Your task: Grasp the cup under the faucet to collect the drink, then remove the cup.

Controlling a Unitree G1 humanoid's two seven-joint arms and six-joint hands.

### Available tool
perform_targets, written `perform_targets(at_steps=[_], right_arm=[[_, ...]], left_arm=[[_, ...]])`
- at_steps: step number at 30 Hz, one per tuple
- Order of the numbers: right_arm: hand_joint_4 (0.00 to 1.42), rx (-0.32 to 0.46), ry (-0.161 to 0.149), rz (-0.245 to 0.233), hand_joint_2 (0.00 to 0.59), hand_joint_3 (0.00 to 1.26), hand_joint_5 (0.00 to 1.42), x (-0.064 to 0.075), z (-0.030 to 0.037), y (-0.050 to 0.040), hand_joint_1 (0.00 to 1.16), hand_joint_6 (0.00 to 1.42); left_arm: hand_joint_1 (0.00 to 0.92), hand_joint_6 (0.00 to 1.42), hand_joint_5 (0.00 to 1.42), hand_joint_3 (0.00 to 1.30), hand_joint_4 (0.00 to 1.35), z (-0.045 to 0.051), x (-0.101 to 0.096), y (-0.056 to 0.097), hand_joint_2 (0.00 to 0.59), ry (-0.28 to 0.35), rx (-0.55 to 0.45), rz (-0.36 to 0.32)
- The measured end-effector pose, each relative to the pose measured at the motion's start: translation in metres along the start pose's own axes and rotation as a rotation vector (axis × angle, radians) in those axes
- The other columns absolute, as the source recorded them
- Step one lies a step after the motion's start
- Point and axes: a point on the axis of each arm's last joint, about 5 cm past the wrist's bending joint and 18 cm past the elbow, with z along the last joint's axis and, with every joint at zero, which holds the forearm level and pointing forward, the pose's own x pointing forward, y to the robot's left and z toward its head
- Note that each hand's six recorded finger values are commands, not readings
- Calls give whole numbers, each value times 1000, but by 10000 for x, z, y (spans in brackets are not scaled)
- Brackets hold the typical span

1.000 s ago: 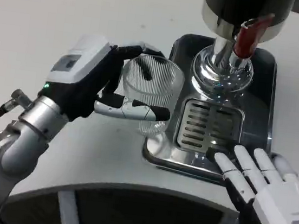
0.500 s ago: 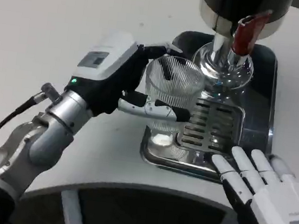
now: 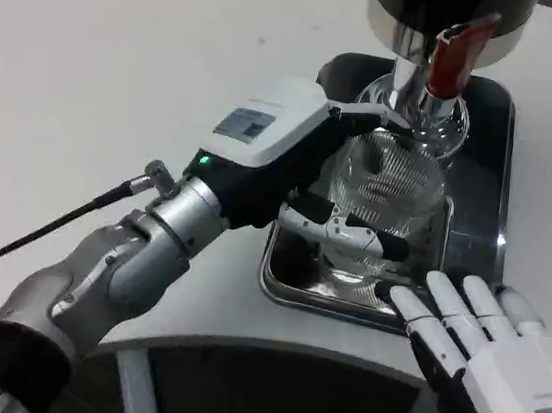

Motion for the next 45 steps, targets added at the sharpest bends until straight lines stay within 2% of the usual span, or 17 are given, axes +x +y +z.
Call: perform_targets(at_steps=[6,9,11,17,20,27,32,41,45], right_arm=[[12,2,0,-7,433,114,0,-23,-30,-12,490,1],[12,5,5,-10,433,114,0,-39,-52,-19,490,1],[12,-4,15,-6,433,114,0,-52,-70,-25,490,1],[12,7,19,1,433,114,0,-71,-96,-36,490,1],[12,3,23,4,433,114,0,-80,-108,-41,490,1],[12,4,21,-3,433,114,0,-105,-133,-56,490,1],[12,0,-4,-10,432,114,0,-115,-129,-62,490,1],[12,-10,5,-9,428,115,0,-121,-142,-67,490,1],[12,-11,1,-9,428,115,0,-120,-139,-67,490,1]], left_arm=[[491,1424,1211,898,999,28,40,-16,45,-23,23,-4],[482,1422,1158,852,935,29,43,-21,49,-21,32,-1],[481,1422,1142,839,921,29,49,-20,49,-19,42,3],[484,1422,1095,806,884,25,53,-23,58,-8,56,15],[473,1389,1030,759,788,31,58,-37,66,-5,60,24],[460,1313,927,661,676,69,80,-79,99,-28,78,23],[449,1279,872,609,622,86,92,-96,122,-34,74,19],[411,1190,768,563,538,83,90,-84,138,-35,85,19],[361,1079,658,480,436,49,65,-51,139,-27,105,20]])
